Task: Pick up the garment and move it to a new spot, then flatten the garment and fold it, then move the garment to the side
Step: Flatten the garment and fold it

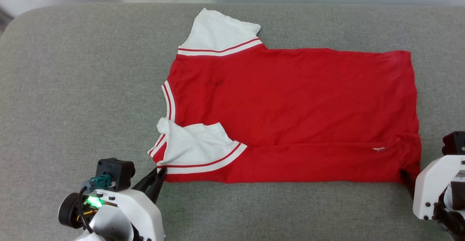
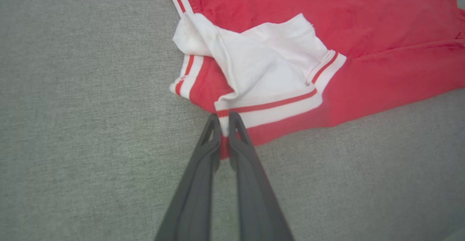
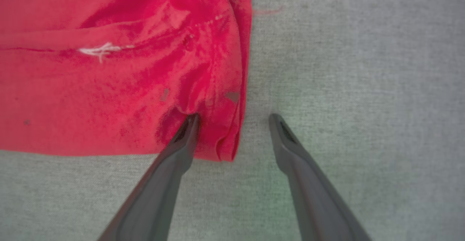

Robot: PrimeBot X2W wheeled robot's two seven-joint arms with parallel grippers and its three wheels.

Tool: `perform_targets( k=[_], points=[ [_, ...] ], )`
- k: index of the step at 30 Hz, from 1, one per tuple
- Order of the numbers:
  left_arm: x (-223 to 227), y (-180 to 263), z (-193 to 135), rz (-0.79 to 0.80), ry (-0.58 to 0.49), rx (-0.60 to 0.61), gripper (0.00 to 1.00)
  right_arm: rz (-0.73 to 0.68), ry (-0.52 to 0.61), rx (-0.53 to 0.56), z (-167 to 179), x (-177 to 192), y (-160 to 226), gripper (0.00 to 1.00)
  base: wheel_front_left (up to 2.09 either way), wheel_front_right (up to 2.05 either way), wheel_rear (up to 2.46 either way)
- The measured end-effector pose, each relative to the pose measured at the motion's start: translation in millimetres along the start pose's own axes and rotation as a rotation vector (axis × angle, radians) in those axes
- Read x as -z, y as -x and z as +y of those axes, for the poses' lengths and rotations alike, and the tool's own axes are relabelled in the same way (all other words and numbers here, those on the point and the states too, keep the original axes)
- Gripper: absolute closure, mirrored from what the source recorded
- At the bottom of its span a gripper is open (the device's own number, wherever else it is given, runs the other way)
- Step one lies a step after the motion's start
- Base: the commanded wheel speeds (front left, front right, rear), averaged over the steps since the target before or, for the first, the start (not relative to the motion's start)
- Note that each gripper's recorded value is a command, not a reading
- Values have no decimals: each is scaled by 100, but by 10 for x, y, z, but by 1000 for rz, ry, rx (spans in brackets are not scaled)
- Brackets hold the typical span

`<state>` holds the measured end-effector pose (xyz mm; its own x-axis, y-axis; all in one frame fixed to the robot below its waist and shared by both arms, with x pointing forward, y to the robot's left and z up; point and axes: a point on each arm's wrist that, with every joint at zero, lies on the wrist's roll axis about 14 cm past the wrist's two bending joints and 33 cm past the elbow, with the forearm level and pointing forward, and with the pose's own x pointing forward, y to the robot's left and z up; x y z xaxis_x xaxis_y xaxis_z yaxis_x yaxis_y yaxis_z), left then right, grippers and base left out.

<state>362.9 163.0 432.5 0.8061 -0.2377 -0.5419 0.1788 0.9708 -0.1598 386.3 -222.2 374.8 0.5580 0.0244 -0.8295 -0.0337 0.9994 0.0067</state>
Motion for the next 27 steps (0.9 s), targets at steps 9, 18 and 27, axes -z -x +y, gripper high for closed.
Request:
perform_targets(
  k=[9, 18, 27],
  points=[
    [102, -8, 32, 44, -2, -7, 100, 86, 31, -23, 86, 168, -182, 100, 0, 0, 0],
    [202, 50, 78, 76, -10, -22, 100, 53, 3, -25, 43, 133, -93, 100, 0, 0, 0],
    [399, 305, 36, 123, -24, -12, 100, 10, -10, 21, -216, 200, 285, 100, 0, 0, 0]
  ],
)
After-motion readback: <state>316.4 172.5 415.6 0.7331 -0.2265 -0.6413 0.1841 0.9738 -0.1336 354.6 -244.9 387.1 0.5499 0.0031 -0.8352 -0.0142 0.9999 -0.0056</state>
